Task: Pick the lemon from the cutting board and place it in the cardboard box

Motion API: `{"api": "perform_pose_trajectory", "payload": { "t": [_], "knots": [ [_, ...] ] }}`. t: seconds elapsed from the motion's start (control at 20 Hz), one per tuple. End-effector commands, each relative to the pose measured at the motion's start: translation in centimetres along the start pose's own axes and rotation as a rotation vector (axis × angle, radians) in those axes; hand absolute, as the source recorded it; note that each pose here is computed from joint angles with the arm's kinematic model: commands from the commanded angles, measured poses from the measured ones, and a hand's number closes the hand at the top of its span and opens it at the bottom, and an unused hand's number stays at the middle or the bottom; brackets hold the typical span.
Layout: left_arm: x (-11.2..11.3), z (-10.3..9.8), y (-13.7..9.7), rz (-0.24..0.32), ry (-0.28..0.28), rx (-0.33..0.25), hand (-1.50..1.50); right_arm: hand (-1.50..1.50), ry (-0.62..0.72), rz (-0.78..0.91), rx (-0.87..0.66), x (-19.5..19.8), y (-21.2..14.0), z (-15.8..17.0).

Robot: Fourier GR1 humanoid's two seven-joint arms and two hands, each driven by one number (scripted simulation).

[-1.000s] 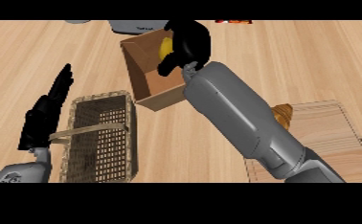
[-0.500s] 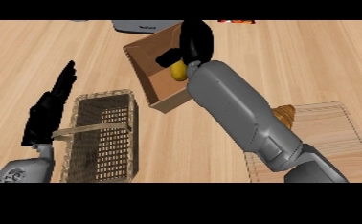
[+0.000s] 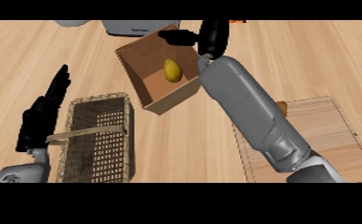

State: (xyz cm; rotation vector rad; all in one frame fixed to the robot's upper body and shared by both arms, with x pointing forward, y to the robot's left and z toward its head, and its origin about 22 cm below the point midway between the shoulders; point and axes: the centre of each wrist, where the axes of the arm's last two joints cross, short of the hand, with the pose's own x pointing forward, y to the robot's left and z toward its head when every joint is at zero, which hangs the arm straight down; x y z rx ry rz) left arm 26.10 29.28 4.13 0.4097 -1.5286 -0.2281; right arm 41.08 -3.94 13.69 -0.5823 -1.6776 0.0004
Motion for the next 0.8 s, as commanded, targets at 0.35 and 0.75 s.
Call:
{"api": "perform_pose_trajectory", "payload": {
  "t": [0.35, 0.75],
  "knots": [
    [-3.0, 1.4, -0.8, 0.04, 0.106, 0.014, 0.0, -1.5, 0.045, -0.124, -0.209, -6.6, -11.0, -2.8],
    [-3.2, 4.4, -0.8, 0.043, 0.102, 0.005, 0.0, -1.5, 0.002, -0.113, -0.152, -9.8, -21.8, -0.9]
  ]
}}
